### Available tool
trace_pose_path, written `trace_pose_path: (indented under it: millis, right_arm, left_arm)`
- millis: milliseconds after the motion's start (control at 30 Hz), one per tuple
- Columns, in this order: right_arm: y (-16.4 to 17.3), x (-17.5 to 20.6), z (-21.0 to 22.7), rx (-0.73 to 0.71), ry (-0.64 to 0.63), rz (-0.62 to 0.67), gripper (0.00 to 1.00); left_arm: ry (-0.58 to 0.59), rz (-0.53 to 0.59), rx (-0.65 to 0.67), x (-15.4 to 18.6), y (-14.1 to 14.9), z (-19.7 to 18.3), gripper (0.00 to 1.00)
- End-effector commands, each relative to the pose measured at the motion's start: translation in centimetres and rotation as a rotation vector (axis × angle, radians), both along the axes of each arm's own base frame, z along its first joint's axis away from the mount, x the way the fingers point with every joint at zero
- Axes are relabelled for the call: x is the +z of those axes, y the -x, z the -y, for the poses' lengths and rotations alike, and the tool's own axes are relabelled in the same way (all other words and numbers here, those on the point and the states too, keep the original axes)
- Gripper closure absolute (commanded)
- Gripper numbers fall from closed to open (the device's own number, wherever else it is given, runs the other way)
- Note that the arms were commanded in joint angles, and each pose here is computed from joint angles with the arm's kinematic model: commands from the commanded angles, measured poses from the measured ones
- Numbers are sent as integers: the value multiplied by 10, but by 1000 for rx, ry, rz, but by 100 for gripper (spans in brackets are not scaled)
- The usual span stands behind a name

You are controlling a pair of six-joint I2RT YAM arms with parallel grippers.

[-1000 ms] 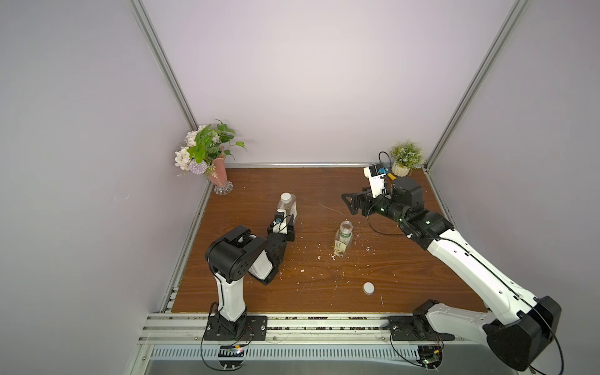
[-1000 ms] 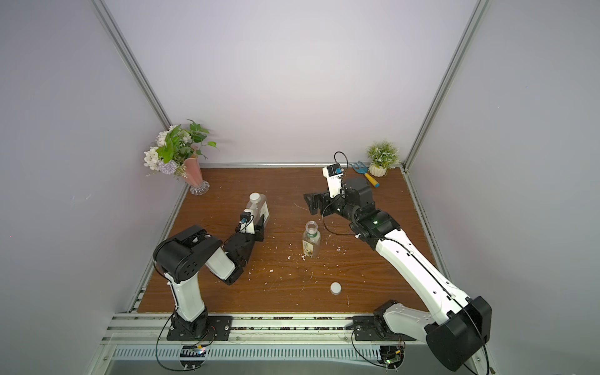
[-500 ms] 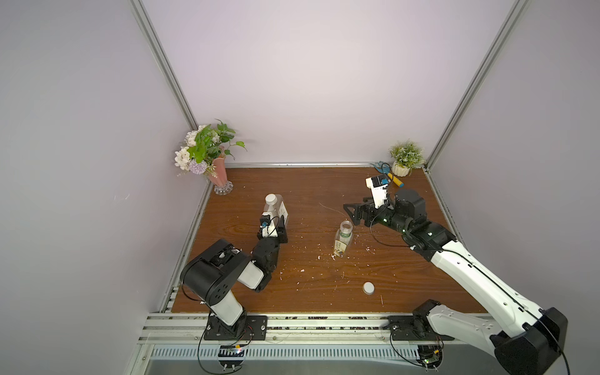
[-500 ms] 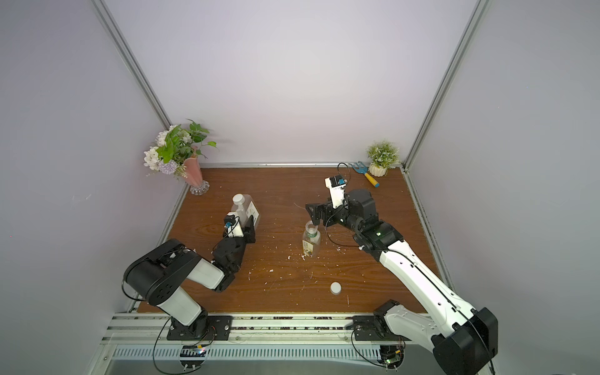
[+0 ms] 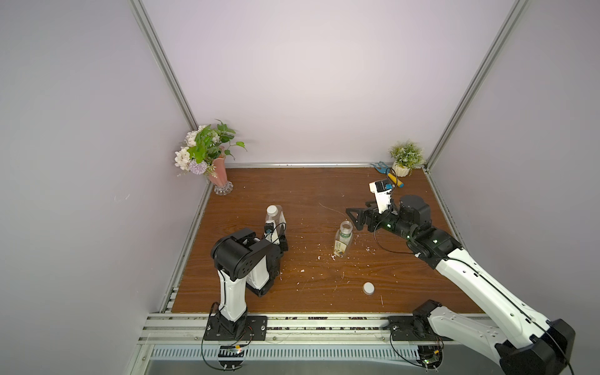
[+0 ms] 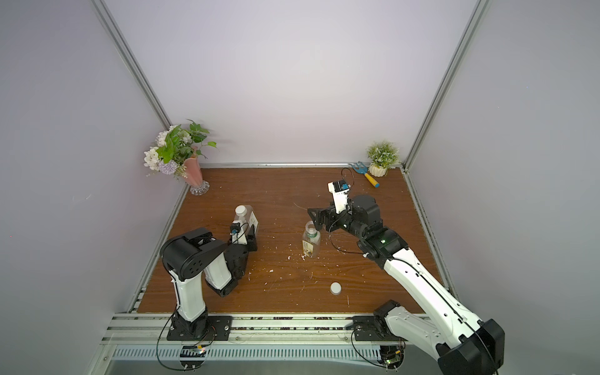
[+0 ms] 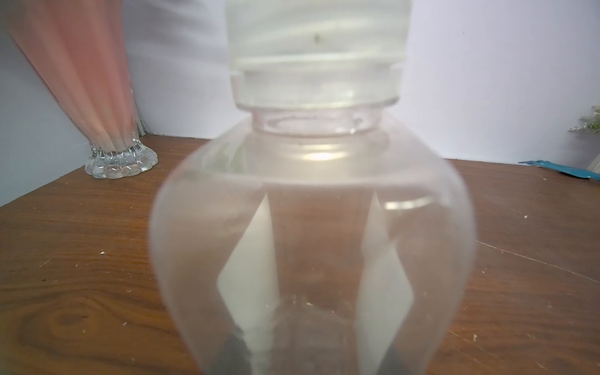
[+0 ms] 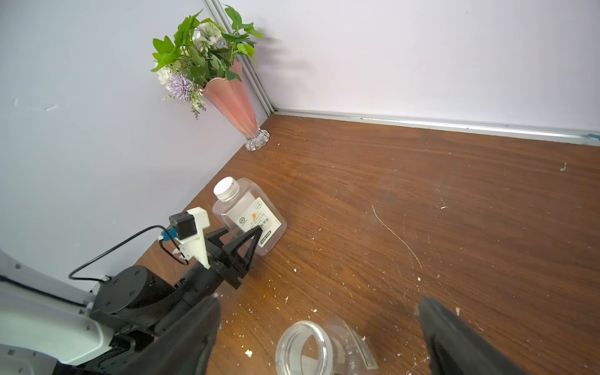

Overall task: Screw on the bottle caps
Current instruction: Place the plastic bottle at the center of the board, then pick up the bottle cap from the center of the board.

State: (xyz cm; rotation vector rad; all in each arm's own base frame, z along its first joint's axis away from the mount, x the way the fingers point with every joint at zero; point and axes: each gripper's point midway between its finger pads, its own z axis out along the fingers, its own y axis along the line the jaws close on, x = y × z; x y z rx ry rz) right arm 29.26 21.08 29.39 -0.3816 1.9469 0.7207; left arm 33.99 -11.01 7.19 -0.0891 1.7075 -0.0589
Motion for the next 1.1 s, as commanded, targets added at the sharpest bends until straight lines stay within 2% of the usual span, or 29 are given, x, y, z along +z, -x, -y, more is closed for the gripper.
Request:
trace_pose_path:
  millis: [0, 100, 267, 367, 500, 733, 767, 867, 1067]
  right_arm:
    - [2, 6, 2, 1, -4, 21, 1]
    - [1, 9, 2, 3, 2, 23, 1]
    - [-1, 9, 1, 2, 7, 20, 0]
    - [1, 11, 2, 4, 15, 23, 1]
    - [3, 17, 8, -12, 35, 32, 0]
    - [9, 24, 21, -63, 57, -2, 0]
    - [11, 24, 23, -70, 55, -15, 0]
    - [20, 25, 36, -117, 63, -55, 1]
    - [34, 3, 64, -221, 178, -208, 1]
  left_arm:
    - [46, 70, -23, 13, 7, 2, 88]
    - [46, 93, -37, 23, 9, 3, 73]
    - [44, 119, -69, 36, 14, 5, 59]
    - [41, 113, -74, 35, 18, 3, 44]
    - [69, 105, -89, 35, 26, 1, 25]
    - [163, 67, -109, 40, 49, -5, 3]
    - [169, 58, -115, 41, 51, -3, 0]
    - [141, -8, -167, 39, 56, 16, 1]
    - [186, -25, -324, 64, 81, 49, 1]
